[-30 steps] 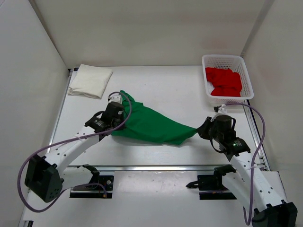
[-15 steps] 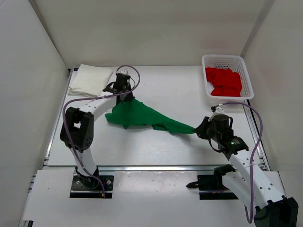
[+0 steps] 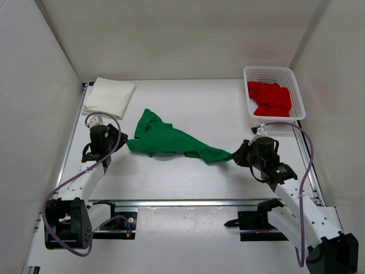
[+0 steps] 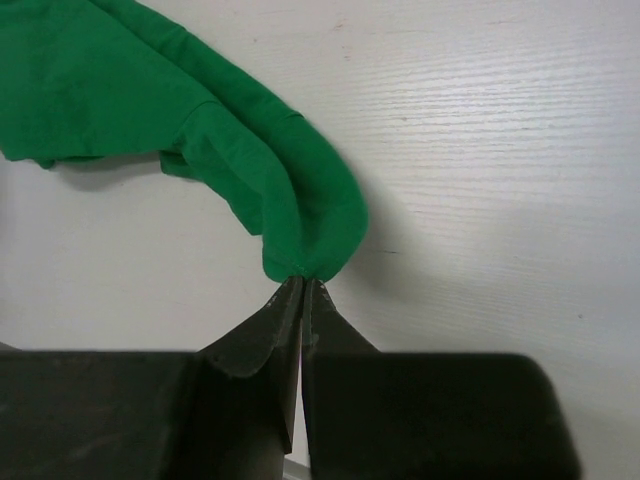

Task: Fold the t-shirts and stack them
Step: Flatten out the tshirt

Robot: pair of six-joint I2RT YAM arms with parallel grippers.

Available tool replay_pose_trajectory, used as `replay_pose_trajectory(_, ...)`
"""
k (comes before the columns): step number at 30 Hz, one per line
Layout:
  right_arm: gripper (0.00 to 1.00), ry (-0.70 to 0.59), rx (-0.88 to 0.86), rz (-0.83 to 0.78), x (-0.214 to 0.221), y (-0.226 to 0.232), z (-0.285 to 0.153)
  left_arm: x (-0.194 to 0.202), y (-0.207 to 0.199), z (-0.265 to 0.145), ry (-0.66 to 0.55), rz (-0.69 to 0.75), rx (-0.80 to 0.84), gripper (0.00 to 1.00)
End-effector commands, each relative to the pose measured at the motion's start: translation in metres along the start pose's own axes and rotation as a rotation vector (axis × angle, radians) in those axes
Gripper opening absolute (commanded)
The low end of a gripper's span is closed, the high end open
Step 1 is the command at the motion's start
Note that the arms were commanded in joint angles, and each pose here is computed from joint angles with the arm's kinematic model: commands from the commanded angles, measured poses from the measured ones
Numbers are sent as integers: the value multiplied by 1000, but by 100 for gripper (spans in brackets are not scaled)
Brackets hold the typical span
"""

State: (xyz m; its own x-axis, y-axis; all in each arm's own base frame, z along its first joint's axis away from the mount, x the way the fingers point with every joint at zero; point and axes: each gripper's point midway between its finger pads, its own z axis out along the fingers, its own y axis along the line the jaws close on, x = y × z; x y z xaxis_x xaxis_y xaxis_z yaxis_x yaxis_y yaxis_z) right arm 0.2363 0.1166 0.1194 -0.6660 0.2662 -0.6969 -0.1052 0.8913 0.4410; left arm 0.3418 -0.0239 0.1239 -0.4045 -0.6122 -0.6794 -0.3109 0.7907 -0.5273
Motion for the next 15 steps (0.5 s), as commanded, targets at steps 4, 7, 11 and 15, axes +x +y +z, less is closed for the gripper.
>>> replay_pose_trajectory(4,0,-31,-68,-28,-7,16,1,48,12,17,127,-51,14,55)
replay_pose_trajectory(7,0,-43,-68,-30,-9,16,-1,55,7,25,163,-80,35,55)
replay_pose_trajectory(11,0,-40,-72,-31,-6,15,-2,64,2,32,191,-82,39,51)
replay_pose_trajectory(15,0,-44,-76,-27,-8,17,-2,65,-2,33,208,-63,32,20)
